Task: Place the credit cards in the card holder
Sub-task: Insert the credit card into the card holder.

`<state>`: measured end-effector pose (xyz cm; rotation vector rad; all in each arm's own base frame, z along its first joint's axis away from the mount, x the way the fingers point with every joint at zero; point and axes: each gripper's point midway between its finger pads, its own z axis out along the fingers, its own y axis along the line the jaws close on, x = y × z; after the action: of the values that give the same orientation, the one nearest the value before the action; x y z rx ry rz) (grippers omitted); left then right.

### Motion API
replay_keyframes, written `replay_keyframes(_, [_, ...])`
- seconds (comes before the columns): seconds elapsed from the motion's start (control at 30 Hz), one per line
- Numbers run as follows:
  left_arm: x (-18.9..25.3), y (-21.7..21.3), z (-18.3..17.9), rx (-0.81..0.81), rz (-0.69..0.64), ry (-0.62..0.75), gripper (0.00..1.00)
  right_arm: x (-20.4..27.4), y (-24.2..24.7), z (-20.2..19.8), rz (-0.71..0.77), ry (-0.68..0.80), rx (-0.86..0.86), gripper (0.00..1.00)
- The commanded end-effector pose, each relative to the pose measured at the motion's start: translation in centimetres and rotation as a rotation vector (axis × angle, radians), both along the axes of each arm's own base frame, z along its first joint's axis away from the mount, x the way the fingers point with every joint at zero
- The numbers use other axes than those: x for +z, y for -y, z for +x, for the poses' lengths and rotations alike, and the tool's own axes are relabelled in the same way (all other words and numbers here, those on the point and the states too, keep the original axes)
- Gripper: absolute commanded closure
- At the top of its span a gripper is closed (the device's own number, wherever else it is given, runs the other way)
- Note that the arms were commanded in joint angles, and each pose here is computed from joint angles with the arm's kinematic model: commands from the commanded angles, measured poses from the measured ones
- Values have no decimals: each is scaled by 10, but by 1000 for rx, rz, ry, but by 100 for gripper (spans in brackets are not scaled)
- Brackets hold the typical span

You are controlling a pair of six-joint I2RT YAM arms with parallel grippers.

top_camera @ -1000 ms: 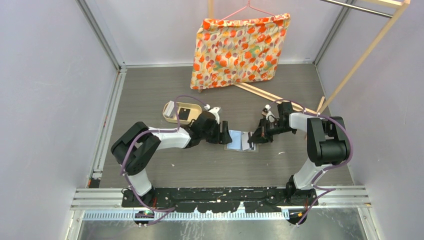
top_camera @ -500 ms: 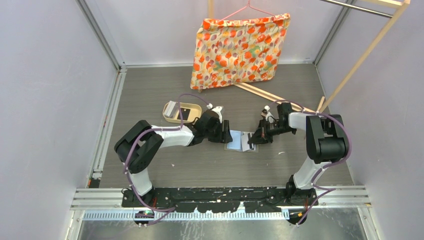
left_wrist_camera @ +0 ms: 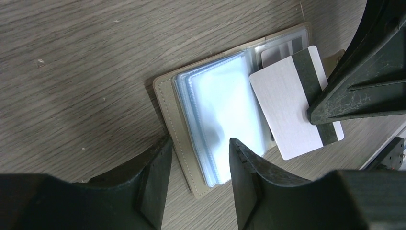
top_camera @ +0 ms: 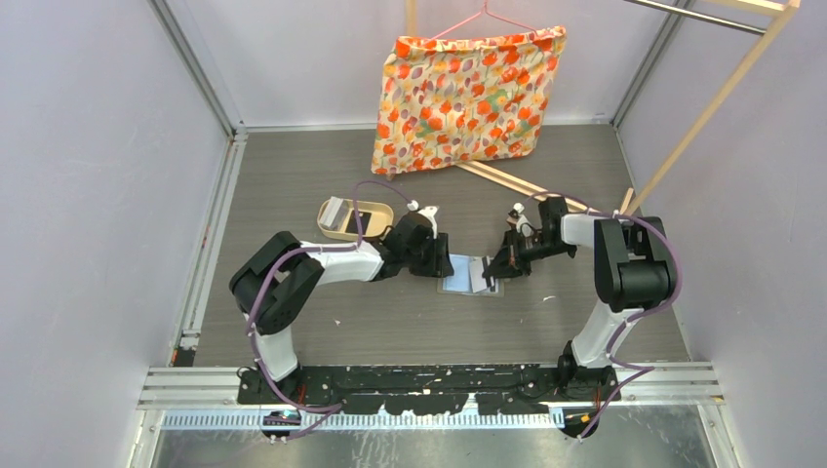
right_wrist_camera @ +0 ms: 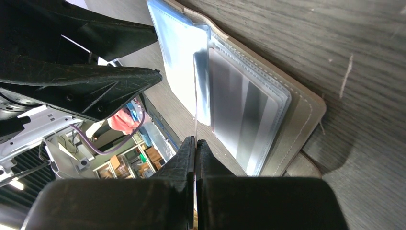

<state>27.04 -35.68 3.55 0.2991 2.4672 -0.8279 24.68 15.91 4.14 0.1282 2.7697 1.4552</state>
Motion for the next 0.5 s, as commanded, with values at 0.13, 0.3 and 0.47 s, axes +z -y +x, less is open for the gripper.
replay_keyframes(0.13, [-19, -7, -12, -12, 68, -67, 54, -3, -4, 5, -8, 1, 39, 99])
replay_keyframes(0.3, [-19, -6, -13, -17, 66, -71, 56, -10, -3, 7, -25, -15, 45, 99])
replay_keyframes(0.47, [-20, -5, -13, -21, 64, -74, 58, -17, -1, 10, -46, -28, 46, 99])
